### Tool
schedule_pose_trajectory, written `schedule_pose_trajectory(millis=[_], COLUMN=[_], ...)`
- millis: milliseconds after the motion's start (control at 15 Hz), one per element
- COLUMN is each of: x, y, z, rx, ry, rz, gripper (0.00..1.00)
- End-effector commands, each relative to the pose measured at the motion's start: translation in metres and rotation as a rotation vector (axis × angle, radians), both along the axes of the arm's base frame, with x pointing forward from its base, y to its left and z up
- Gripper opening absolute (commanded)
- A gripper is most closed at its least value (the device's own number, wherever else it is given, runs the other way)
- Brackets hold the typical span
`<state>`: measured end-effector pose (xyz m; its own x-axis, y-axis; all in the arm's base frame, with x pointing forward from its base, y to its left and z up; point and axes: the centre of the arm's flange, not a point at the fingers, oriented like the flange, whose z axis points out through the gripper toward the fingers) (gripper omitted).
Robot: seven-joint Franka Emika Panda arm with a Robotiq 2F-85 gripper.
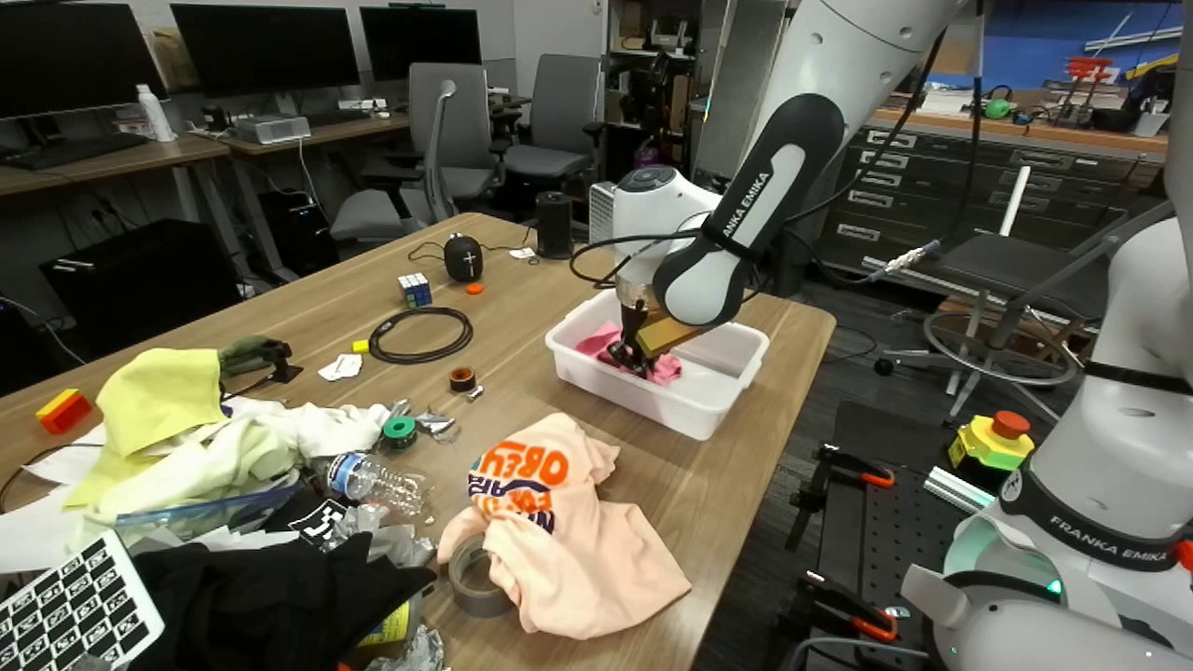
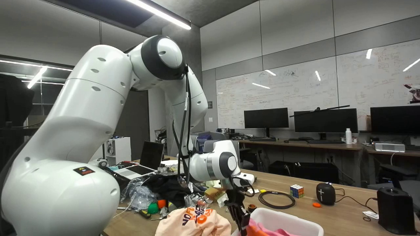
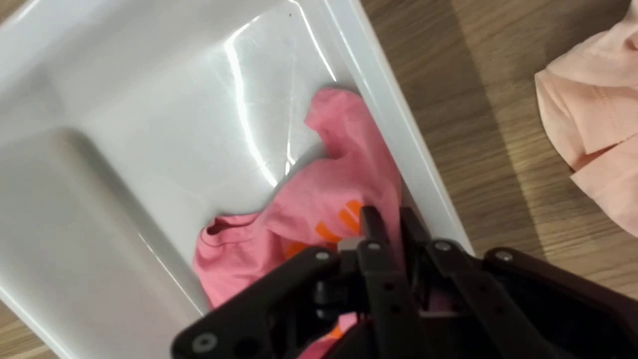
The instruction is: Remove the shirts from the basket.
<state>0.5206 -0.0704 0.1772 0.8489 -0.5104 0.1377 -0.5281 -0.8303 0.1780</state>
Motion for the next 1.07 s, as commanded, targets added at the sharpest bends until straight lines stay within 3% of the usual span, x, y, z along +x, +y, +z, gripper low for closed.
schedule_pose_trajectory(millis=[0,533,800,1000], x=[0.005,-0.001,-0.011,-0.027], y=[-0.005,-0.004,-0.012,-0.022], z=[0.033,0.095,0.166,0.231], rx=[0.030,0.032,0.035,0.024], ry=[-0.028,-0.115,-0.170,-0.256], rz=[0.008,0.014,0.006,-0.013], gripper=[0.00,0.01,0.01,0.01])
